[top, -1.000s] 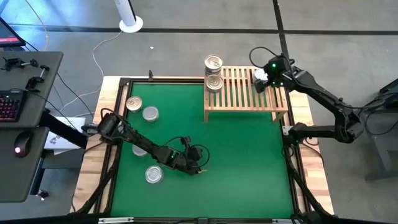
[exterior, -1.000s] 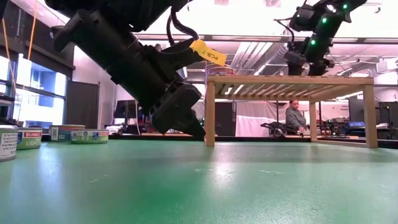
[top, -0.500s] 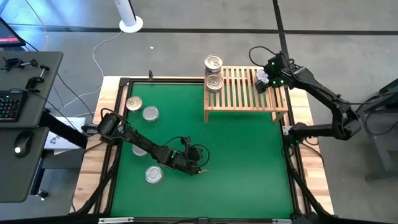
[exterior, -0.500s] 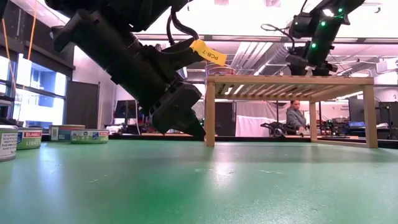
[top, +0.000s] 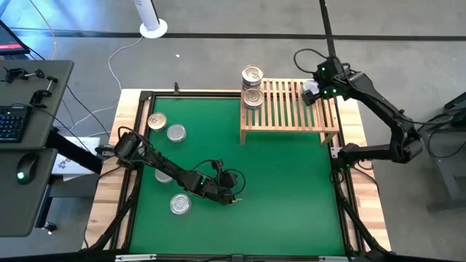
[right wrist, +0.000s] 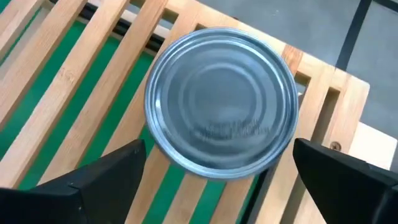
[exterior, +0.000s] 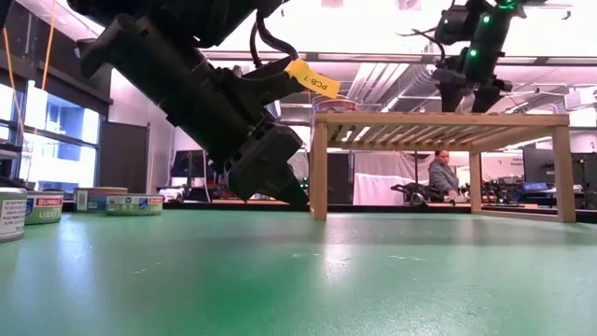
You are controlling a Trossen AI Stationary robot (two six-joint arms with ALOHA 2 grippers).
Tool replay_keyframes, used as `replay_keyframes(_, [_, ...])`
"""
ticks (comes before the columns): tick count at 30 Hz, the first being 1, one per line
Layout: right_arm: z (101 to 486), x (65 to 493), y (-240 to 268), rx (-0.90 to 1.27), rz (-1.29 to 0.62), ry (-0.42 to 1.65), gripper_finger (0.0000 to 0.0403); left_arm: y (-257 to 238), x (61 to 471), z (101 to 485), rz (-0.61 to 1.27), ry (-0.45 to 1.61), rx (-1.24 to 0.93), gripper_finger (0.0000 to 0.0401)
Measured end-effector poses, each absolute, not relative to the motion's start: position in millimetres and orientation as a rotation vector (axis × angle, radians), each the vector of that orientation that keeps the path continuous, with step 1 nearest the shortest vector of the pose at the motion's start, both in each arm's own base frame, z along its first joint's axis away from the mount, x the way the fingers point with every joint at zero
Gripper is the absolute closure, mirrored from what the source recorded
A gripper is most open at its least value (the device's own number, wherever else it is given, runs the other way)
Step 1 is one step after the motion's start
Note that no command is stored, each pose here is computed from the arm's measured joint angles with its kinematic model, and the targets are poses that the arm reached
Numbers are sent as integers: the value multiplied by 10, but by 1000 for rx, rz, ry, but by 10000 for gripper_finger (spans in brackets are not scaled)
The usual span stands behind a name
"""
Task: Stack canned seafood by type on shelf
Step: Put the green tuna can on the shelf
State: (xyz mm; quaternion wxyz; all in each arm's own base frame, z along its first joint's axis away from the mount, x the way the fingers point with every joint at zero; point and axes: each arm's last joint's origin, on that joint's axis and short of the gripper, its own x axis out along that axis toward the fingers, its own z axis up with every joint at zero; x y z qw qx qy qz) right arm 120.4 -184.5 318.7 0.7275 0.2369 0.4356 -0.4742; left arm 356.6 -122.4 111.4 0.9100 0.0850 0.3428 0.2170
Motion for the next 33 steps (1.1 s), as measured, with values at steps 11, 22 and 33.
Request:
replay_keyframes(11, [3244,1239,-1734,532,-1006,1010,18,-1225,3566,1113,448,707,174,401])
replay_keyframes(22, [3207,1325,-1783,526,-1000,983,84,-1216,3569,1114,451,707,172,401])
replay_keyframes(33, [3194,1353,-1851,506,-1079,958,100,-1221,3569,1111,439,712,161,401])
